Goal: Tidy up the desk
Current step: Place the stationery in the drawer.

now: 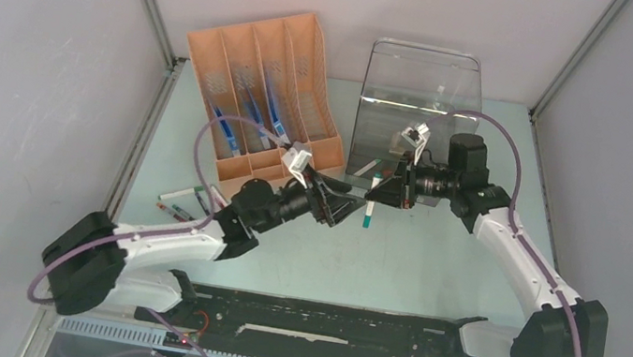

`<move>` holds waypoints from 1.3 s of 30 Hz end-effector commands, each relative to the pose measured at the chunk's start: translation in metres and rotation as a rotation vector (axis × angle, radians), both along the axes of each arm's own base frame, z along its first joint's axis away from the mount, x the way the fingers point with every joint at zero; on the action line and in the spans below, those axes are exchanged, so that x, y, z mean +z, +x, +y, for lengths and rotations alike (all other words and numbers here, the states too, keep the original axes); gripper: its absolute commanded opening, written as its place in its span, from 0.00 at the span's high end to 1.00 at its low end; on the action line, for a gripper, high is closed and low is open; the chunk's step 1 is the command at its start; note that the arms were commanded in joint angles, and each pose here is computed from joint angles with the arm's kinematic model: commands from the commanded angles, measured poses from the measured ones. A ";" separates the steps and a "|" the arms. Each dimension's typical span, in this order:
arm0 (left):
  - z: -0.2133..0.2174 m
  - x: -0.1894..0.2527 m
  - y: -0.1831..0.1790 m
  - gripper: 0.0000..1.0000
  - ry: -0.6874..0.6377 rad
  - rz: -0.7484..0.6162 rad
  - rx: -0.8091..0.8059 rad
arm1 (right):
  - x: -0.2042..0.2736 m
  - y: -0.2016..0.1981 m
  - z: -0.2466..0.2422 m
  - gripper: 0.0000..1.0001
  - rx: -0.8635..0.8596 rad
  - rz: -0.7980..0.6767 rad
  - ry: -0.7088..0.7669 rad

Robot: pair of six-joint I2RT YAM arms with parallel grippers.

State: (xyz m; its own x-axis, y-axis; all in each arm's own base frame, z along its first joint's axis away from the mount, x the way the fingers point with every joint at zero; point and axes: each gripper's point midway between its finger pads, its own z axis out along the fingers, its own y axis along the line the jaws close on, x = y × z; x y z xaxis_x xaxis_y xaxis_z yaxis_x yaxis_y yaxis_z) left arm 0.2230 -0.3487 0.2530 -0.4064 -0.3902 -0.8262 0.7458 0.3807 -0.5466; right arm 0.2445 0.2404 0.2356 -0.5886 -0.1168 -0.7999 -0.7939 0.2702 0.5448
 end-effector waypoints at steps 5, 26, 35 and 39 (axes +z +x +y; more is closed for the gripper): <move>0.074 0.000 0.018 0.02 0.148 -0.147 0.319 | -0.003 0.020 -0.023 1.00 -0.060 -0.373 -0.279; 0.185 -0.064 0.033 0.00 0.296 0.033 0.694 | -0.001 0.136 -0.093 1.00 -0.397 -0.893 -0.903; 0.195 -0.071 0.035 0.00 0.295 0.050 0.724 | -0.022 0.159 -0.084 1.00 -0.380 -0.947 -1.018; 0.198 -0.073 0.034 0.00 0.288 0.057 0.732 | -0.038 0.155 -0.077 1.00 -0.344 -0.911 -1.029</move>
